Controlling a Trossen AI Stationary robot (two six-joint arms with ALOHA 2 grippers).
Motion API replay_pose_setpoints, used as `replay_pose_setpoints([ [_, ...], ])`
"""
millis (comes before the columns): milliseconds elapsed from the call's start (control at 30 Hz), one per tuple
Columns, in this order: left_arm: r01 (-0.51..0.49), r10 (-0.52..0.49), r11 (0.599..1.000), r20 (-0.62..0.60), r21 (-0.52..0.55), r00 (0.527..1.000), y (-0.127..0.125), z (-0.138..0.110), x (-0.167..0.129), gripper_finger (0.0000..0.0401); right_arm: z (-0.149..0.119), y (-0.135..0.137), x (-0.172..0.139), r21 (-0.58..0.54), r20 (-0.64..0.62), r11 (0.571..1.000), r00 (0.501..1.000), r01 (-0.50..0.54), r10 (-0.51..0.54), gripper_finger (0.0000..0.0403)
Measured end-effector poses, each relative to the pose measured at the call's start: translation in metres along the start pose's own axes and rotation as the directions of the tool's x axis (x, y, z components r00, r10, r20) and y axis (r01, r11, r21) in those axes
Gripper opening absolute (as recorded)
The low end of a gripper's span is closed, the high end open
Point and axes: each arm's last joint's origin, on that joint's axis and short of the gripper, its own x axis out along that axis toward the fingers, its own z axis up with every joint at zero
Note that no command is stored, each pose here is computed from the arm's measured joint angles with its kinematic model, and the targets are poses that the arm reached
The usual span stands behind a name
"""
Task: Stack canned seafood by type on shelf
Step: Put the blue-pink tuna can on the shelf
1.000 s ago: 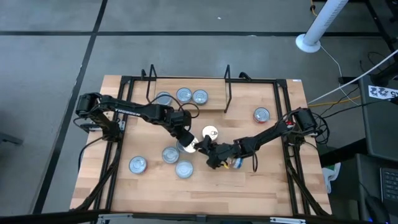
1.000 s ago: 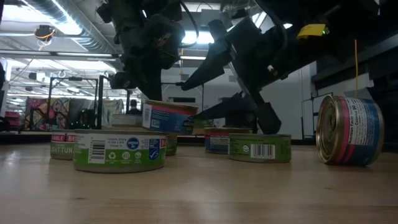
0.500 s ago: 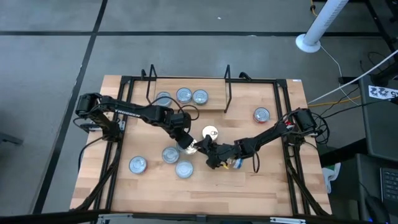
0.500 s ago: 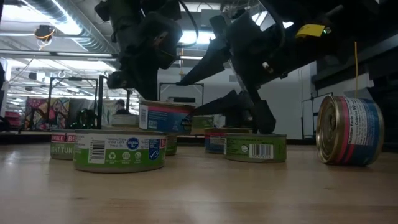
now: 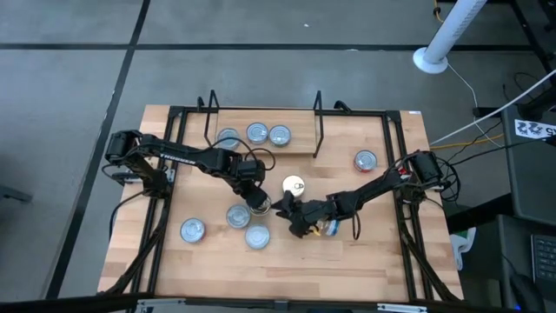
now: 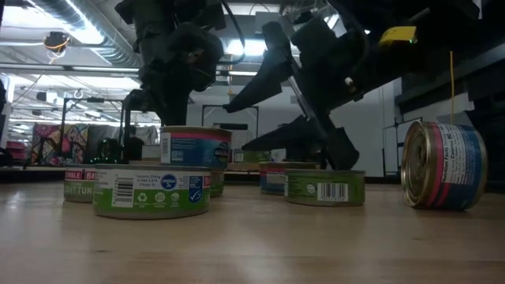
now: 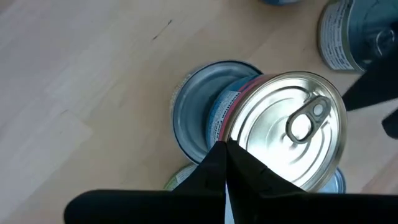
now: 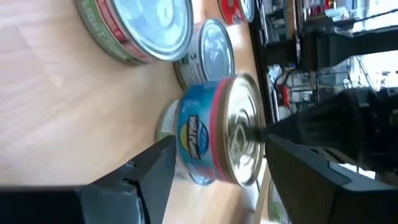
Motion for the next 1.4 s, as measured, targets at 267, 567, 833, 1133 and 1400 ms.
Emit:
replay_pose_setpoints([
  [267,-0.003,0.003,0.999,0.004,-0.053,1.0,0.0,0.0,0.0,0.0,0.0,0.0,0.0,-0.002,0.014,1.0,1.0,-0.008,0.008,0.0248],
  [567,-0.002,0.003,0.998,0.005,-0.055,1.0,0.0,0.0,0.0,0.0,0.001,-0.005,-0.006,0.07,0.011,0.997,1.0,-0.013,0.013,0.0248],
  [833,-0.001,0.002,0.998,0.005,-0.055,1.0,0.0,0.0,0.0,0.0,0.006,-0.024,-0.018,0.239,0.053,0.971,0.998,0.028,-0.042,0.0248],
  [1133,0.003,-0.003,0.999,0.009,-0.055,1.0,0.0,0.001,0.0,0.0,0.036,-0.007,-0.022,0.303,0.217,0.952,0.976,-0.037,-0.032,0.0248],
  [1400,0.003,-0.003,0.999,0.008,-0.054,1.0,0.0,0.001,0.0,0.0,0.038,0.004,0.005,0.291,0.106,0.956,0.991,0.043,-0.077,0.0248],
])
